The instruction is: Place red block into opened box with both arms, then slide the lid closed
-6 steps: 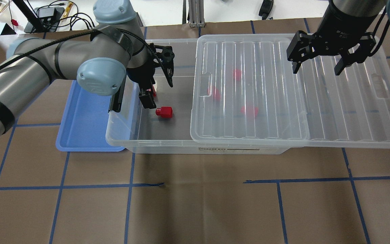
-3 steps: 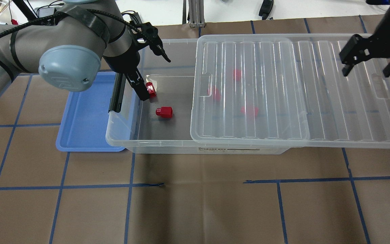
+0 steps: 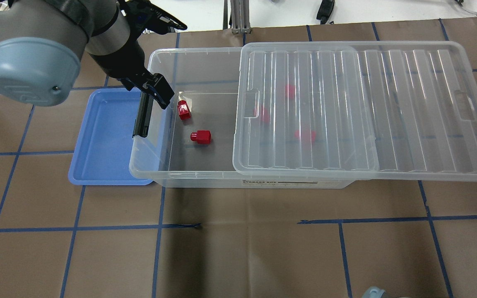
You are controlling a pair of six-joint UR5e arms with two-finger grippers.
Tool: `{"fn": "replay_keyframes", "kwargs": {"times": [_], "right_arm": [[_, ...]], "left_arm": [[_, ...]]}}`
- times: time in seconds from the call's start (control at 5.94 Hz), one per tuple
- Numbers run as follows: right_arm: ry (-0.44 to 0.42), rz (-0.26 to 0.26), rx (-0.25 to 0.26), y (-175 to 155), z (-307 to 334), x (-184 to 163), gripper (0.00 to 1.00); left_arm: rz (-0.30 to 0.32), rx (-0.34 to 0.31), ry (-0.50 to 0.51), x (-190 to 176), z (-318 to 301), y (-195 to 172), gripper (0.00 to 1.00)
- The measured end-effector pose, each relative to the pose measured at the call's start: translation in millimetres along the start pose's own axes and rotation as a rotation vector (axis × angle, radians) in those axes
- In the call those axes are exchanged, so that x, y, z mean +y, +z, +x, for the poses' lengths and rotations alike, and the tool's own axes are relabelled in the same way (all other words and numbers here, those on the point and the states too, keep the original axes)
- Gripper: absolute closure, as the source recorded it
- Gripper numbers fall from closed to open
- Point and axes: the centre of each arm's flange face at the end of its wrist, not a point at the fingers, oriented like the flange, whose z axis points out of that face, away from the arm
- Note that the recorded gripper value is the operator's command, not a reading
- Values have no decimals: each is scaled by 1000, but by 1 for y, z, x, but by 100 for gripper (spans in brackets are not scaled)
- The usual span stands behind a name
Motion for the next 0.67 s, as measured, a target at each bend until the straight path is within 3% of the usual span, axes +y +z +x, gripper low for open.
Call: {"fn": "replay_keyframes", "kwargs": {"times": [0.34, 0.67], "right_arm": [[26, -12, 21, 41, 35, -16, 0], [88, -25, -24, 60, 25, -18, 0]], "left_arm": [[-31, -4, -251, 21, -10, -24, 2], [-80, -18, -425, 25, -12, -35, 2]]}}
